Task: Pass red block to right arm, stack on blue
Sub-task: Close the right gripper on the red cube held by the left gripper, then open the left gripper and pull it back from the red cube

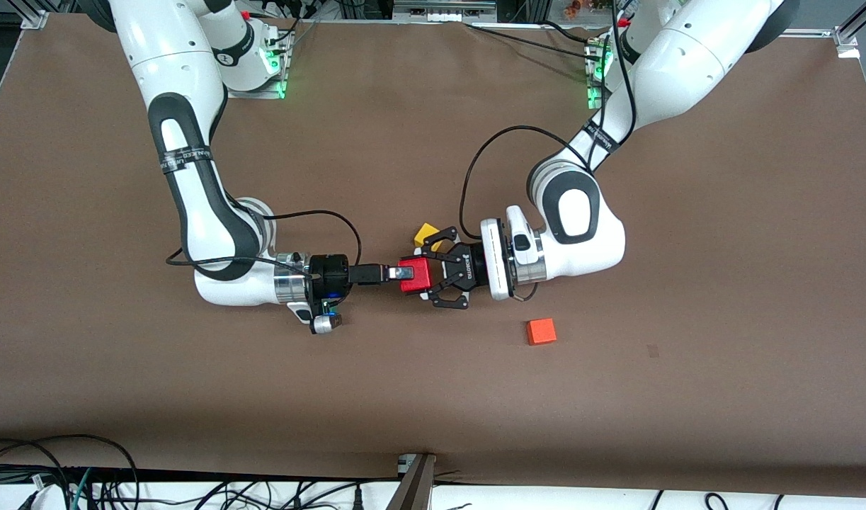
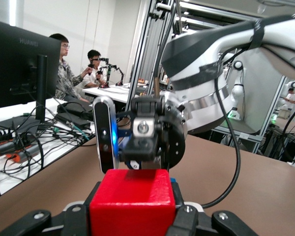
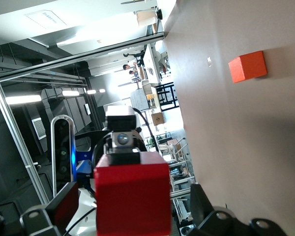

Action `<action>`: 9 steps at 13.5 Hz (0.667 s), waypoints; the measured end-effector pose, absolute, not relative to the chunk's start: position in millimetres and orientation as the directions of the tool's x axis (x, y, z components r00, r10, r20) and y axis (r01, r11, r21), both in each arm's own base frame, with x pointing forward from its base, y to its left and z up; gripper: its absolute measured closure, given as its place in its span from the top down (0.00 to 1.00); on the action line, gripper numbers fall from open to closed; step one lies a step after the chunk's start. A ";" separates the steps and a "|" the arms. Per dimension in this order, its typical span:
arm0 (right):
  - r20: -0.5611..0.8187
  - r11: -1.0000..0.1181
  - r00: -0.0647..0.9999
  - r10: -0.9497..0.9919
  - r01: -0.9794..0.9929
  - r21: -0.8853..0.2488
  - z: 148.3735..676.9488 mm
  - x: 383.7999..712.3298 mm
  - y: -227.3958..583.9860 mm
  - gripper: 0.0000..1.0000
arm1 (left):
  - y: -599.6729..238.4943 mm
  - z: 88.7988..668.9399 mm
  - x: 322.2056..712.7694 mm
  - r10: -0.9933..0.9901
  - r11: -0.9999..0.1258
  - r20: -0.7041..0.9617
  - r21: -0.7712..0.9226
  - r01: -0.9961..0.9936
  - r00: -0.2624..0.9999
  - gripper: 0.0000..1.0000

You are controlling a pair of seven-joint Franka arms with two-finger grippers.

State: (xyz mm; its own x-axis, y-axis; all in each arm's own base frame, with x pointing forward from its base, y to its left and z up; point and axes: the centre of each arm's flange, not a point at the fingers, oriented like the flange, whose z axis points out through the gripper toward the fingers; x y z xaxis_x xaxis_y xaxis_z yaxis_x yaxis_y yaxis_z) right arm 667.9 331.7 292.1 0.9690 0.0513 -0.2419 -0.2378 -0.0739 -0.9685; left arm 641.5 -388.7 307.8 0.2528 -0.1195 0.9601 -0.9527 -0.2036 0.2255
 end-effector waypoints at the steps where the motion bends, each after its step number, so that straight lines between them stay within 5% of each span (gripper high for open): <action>1: -0.241 -0.073 0.969 0.049 -0.237 -0.969 292.7 668.6 331.1 1.00 | -391.0 307.7 641.6 -0.123 -0.212 0.960 0.223 -0.951 0.252 0.56; 2: -0.240 -0.073 0.970 0.048 -0.236 -0.969 292.9 668.9 330.9 1.00 | -392.4 308.9 642.1 -0.122 -0.218 0.960 0.221 -0.951 0.251 0.56; 6: -0.230 -0.070 0.972 0.043 -0.227 -0.971 293.1 669.9 329.7 0.57 | -391.9 312.4 644.8 -0.113 -0.227 0.961 0.224 -0.948 0.254 0.56; 9: -0.230 -0.070 0.972 0.042 -0.227 -0.971 293.0 670.2 329.3 0.57 | -392.2 312.0 645.0 -0.112 -0.227 0.961 0.224 -0.948 0.254 0.56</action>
